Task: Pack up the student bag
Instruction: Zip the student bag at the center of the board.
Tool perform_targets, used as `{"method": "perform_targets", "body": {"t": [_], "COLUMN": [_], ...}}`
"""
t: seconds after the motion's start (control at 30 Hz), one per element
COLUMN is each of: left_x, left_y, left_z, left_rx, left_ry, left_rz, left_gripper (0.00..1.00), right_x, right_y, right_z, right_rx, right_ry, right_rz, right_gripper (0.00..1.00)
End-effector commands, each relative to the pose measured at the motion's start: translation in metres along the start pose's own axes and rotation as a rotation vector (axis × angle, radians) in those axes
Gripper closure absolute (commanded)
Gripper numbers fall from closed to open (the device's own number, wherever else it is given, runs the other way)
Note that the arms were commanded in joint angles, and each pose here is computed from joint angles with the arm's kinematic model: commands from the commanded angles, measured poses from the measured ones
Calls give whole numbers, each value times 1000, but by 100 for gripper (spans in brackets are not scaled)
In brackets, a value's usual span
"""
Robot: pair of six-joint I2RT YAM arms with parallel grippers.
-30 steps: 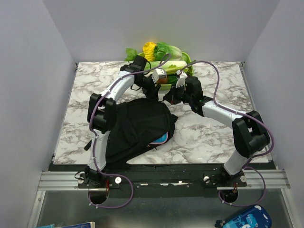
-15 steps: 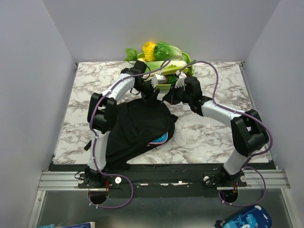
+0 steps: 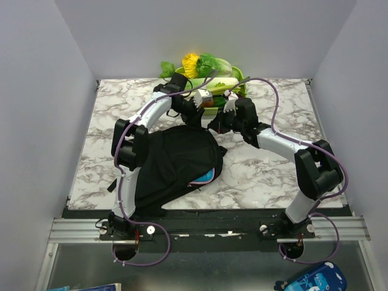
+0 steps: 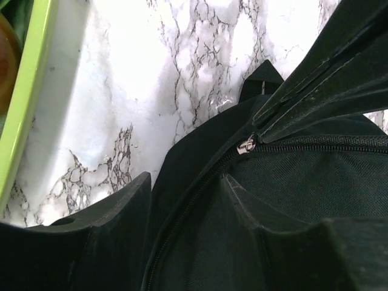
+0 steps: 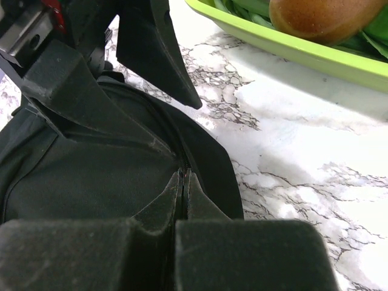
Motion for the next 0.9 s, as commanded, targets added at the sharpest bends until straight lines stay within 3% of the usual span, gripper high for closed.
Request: {"method": "perform_targets", "body": {"t": [0.0, 0.03, 0.07, 0.17, 0.53, 0.57, 0.67, 0.7, 0.77, 0.87], "left_x": [-6, -8, -8, -5, 0, -2, -1, -1, -1, -1], "left_y": [-3, 0, 2, 9, -5, -7, -14, -16, -19, -21], "left_z": [-3, -3, -3, 1, 5, 3, 3, 3, 6, 7], "left_rx": [11, -14, -30, -67, -18, -9, 27, 22, 18, 26], "left_ry": [-3, -5, -5, 11, 17, 14, 28, 32, 48, 45], "left_rz": [26, 27, 20, 2, -6, -3, -6, -3, 11, 9], "left_gripper": [49, 55, 72, 97, 99, 94, 60, 54, 46, 42], "right_x": [-5, -4, -3, 1, 2, 2, 1, 0, -2, -4], "right_y": [-5, -5, -5, -5, -6, -6, -5, -5, -4, -4], "right_z": [2, 2, 0, -5, -8, -8, -7, -6, -5, -5], "right_rx": [15, 18, 24, 36, 46, 46, 40, 38, 33, 30], "right_ry": [-23, -22, -24, -21, -26, -27, -32, -33, -36, -40], "right_rz": [-18, -19, -19, -20, -19, -19, -20, -20, -20, -22], "right_gripper": [99, 99, 99, 99, 99, 99, 99, 99, 99, 99]}}
Point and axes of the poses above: each gripper's point midway between its finger pads, its own z axis out along the fingers, its own y axis along the line the jaws close on, x = y × z, the point moved 8 cm from there along -z, back along the fingers, and after that the axes turned 3 degrees about -z, right-handed, at the moved point
